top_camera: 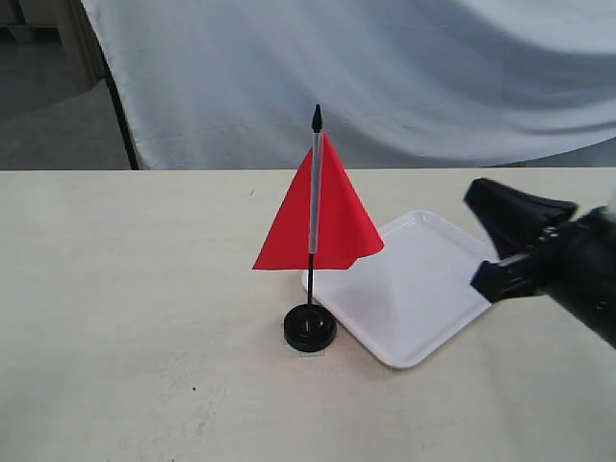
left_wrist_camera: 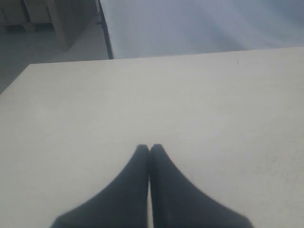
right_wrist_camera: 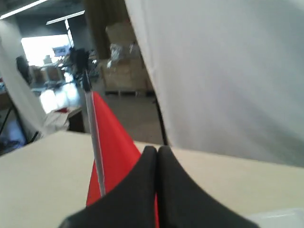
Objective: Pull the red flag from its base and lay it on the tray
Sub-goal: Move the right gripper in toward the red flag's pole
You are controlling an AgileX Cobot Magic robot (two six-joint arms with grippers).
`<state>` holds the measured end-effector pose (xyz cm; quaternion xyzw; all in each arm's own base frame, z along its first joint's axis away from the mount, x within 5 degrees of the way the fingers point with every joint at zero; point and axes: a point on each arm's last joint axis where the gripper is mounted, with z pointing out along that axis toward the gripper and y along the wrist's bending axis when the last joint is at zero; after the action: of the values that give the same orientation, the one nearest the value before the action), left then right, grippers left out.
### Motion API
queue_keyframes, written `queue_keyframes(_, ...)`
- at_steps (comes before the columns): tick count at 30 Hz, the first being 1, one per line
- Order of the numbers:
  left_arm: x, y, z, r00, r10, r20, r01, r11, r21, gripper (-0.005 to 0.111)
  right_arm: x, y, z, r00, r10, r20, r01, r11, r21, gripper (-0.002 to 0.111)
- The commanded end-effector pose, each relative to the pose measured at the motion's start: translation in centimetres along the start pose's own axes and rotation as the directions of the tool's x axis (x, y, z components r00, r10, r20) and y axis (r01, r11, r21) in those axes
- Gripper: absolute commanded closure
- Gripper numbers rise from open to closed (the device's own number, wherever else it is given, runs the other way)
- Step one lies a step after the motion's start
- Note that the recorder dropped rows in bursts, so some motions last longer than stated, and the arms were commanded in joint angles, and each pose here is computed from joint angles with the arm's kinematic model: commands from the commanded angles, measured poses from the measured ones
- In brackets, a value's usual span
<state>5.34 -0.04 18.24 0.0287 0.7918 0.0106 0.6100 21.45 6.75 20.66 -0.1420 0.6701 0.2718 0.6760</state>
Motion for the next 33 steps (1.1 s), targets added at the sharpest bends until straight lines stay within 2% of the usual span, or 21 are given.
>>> queue_keyframes(1,0.0,0.0,0.0,1.000,-0.004,0.003,0.004,1.000,-0.001,0.107,4.8,-1.5,3.8,0.986,-0.029,-0.163,0.006,0.990,-0.139,0.109)
queue_keyframes(5,0.0,0.0,0.0,1.000,-0.004,0.003,0.004,1.000,-0.001,0.107,7.6,-2.1,4.5,0.967,-0.086,-0.238,0.041,0.982,-0.186,0.109)
queue_keyframes(10,0.0,0.0,0.0,1.000,-0.004,0.003,0.004,1.000,-0.001,0.107,7.7,-2.3,4.7,0.968,-0.072,-0.240,0.031,0.985,-0.172,0.108)
queue_keyframes(12,0.0,0.0,0.0,1.000,-0.004,0.003,0.004,1.000,-0.001,0.107,7.5,-2.5,4.9,0.972,-0.031,-0.231,0.002,0.992,-0.125,0.101)
queue_keyframes(14,0.0,0.0,0.0,1.000,-0.004,0.003,0.004,1.000,-0.001,0.107,7.5,-2.5,5.1,0.976,-0.003,-0.219,-0.014,0.997,-0.076,0.081)
queue_keyframes(15,0.0,0.0,0.0,1.000,-0.004,0.003,0.004,1.000,-0.001,0.107,7.6,-2.4,5.2,0.976,0.007,-0.217,-0.022,0.997,-0.068,0.066)
queue_keyframes(17,0.0,0.0,0.0,1.000,-0.004,0.003,0.004,1.000,-0.001,0.107,7.7,-1.9,5.3,0.976,0.000,-0.219,-0.019,0.996,-0.084,0.027)
queue_keyframes(18,0.0,0.0,0.0,1.000,-0.004,0.003,0.004,1.000,-0.001,0.107,7.7,-1.7,5.4,0.976,-0.012,-0.219,-0.009,0.996,-0.094,0.012)
queue_keyframes(19,0.0,0.0,0.0,1.000,-0.004,0.003,0.004,1.000,-0.001,0.107,7.8,-1.4,5.4,0.975,-0.042,-0.219,0.017,0.993,-0.114,0.004)
queue_keyframes(22,0.0,0.0,0.0,1.000,-0.004,0.003,0.004,1.000,-0.001,0.107,7.7,-0.5,6.0,0.972,-0.124,-0.201,0.091,0.982,-0.166,0.005)
queue_keyframes(27,0.0,0.0,0.0,1.000,-0.004,0.003,0.004,1.000,-0.001,0.107,6.9,0.5,7.8,0.975,-0.174,-0.136,0.141,0.965,-0.219,0.005)
queue_keyframes(33,0.0,0.0,0.0,1.000,-0.004,0.003,0.004,1.000,-0.001,0.107,6.5,1.3,10.5,0.963,-0.230,-0.143,0.188,0.948,-0.257,0.005)
